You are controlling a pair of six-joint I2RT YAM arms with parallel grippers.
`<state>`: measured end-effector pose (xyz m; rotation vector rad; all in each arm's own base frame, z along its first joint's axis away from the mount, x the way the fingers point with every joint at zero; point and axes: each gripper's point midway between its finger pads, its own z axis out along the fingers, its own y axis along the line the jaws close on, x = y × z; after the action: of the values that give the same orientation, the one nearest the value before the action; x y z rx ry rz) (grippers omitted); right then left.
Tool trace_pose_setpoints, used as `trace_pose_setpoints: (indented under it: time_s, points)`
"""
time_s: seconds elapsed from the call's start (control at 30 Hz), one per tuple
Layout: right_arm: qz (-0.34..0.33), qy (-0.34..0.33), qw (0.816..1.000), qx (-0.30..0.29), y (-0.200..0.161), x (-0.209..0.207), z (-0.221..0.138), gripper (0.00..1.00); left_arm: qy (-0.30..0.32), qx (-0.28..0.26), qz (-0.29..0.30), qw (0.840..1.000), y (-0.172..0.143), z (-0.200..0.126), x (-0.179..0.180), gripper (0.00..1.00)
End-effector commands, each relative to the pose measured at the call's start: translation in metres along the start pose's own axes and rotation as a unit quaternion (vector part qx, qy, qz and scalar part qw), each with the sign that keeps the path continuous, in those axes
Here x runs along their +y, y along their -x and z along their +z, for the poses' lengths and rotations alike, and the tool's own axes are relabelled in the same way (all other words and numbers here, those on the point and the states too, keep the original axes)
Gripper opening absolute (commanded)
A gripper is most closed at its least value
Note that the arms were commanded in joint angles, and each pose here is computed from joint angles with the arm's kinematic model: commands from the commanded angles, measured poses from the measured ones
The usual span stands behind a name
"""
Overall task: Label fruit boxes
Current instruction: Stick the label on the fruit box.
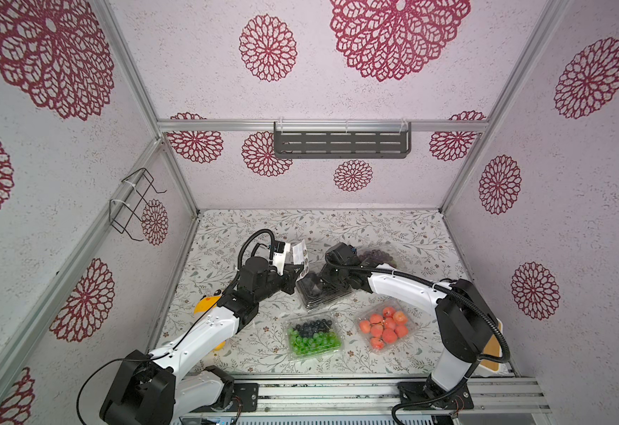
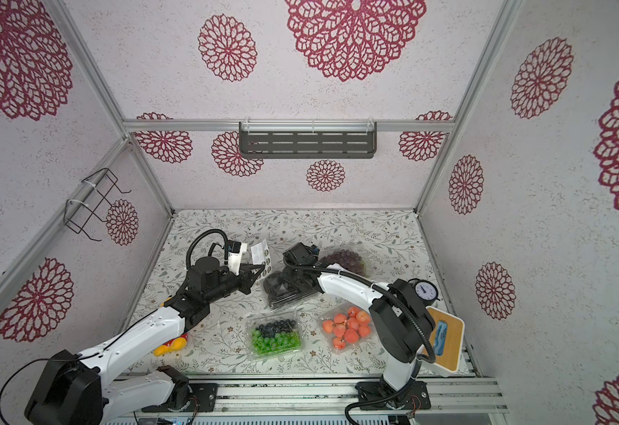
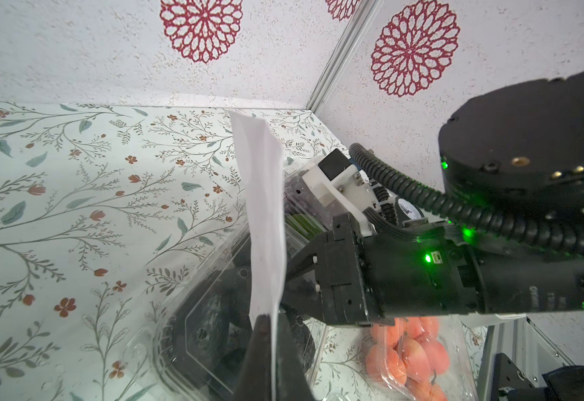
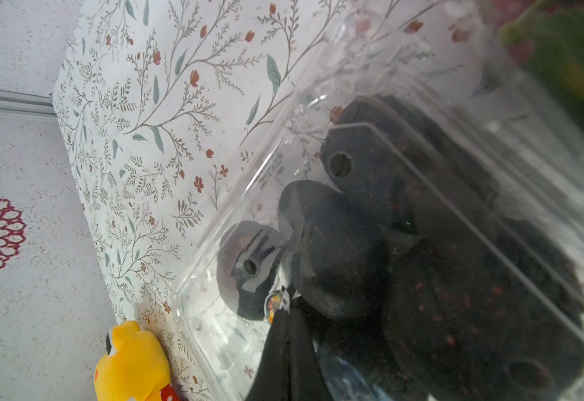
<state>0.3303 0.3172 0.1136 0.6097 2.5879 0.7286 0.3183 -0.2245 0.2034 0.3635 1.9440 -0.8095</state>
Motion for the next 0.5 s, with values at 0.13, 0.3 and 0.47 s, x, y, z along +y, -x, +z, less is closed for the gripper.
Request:
trace_pose_setpoints:
  time_s: [0.13, 0.3, 0.47]
  points:
    - [-0.022, -0.045, 0.998, 0.028, -0.006, -0.008, -0.009, 0.00, -0.013, -0.014, 0.010, 1.000, 0.005, -0.007, -0.007, 0.00]
    - [-0.049, -0.080, 0.995, 0.038, -0.007, -0.016, -0.008, 0.00, -0.013, -0.019, 0.011, 1.000, 0.007, -0.014, -0.009, 0.00]
    - [-0.059, -0.110, 0.990, 0.070, -0.018, -0.028, 0.000, 0.02, -0.018, -0.024, 0.015, 0.999, 0.008, -0.020, -0.013, 0.00]
